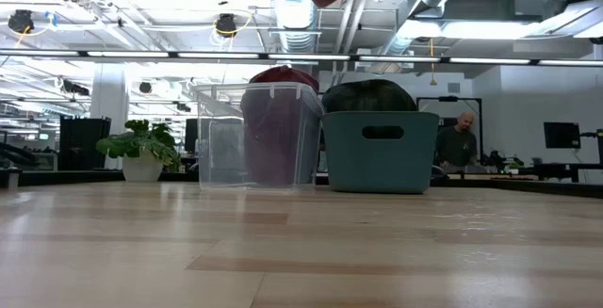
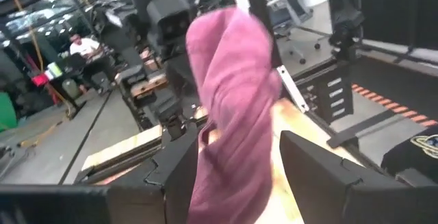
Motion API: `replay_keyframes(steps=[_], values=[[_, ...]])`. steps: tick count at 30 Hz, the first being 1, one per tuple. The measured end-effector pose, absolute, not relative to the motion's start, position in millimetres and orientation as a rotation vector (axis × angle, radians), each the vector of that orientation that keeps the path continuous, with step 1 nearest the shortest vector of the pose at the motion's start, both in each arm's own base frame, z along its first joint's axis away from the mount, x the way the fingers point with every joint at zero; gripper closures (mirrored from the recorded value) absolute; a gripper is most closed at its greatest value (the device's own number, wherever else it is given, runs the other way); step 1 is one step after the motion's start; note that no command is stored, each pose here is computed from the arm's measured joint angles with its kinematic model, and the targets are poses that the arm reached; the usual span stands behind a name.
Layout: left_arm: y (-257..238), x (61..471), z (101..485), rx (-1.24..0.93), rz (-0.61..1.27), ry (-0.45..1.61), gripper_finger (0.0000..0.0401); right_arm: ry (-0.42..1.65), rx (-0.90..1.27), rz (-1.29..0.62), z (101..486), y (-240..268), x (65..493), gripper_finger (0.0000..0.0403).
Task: Pick & Place hat
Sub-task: Put the red cap into the transparent bin
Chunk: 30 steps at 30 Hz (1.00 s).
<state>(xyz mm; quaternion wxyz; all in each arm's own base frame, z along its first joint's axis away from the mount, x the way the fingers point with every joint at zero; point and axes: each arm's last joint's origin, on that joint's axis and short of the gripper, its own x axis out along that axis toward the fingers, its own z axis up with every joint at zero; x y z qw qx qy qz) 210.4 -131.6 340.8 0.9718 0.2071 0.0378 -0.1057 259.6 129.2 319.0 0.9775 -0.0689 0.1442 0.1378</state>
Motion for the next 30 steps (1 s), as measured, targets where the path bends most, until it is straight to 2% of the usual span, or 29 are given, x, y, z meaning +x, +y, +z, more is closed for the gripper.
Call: replay_keyframes(steps=[12, 30], values=[[-128, 235, 322, 0.448, -0.16, 0.155, 0.0196, 0.287, -0.157, 0.283, 319, 129, 260, 0.0401], [-129, 237, 329, 0.442, -0.149, 0.08, 0.0196, 0.283, -0.148, 0.282, 319, 129, 260, 0.0401]])
